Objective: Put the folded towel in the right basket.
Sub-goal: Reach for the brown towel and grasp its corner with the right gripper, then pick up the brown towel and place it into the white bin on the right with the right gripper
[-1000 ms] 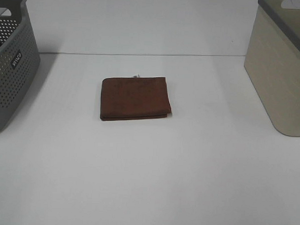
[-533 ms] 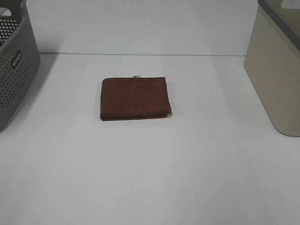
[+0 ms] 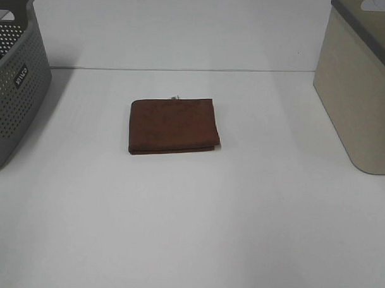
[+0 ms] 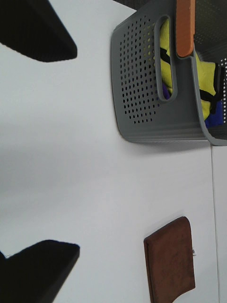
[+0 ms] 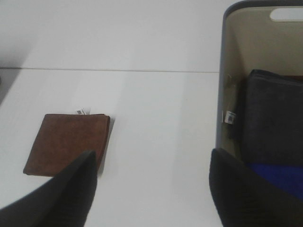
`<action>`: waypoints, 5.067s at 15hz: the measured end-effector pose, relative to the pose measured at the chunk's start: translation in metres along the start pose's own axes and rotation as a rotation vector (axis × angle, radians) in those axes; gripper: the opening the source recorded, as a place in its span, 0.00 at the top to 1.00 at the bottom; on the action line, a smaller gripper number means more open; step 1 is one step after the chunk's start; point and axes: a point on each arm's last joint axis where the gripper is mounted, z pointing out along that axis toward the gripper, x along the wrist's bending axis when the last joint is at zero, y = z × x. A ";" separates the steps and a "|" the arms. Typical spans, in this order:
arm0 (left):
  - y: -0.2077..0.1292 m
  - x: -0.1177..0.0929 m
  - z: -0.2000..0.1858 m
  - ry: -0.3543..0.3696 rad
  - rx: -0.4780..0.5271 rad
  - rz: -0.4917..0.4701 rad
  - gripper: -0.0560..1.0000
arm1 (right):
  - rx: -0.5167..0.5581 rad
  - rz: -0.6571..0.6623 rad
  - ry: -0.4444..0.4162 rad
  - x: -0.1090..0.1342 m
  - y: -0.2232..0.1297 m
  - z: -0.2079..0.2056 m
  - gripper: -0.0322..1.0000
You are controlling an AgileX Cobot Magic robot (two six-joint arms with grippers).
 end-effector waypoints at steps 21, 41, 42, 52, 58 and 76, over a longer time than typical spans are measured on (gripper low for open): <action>0.000 0.000 0.000 0.000 0.000 0.000 0.03 | 0.809 0.097 0.394 0.060 -0.090 0.368 0.34; 0.000 0.000 0.000 0.000 0.000 0.000 0.03 | 0.854 0.200 0.481 0.075 -0.141 0.411 0.88; 0.000 0.000 0.000 0.000 0.000 0.000 0.03 | 0.860 0.195 0.487 0.075 -0.138 0.408 0.88; 0.000 0.000 0.000 0.000 0.000 0.000 0.03 | 0.501 -0.112 0.409 0.096 0.033 0.248 0.88; 0.000 0.000 0.000 0.000 0.000 0.000 0.03 | 0.295 -0.145 0.123 0.055 0.095 0.148 0.88; 0.000 0.000 0.000 0.000 0.000 0.000 0.03 | 0.505 0.152 -0.308 -0.134 0.032 0.173 0.70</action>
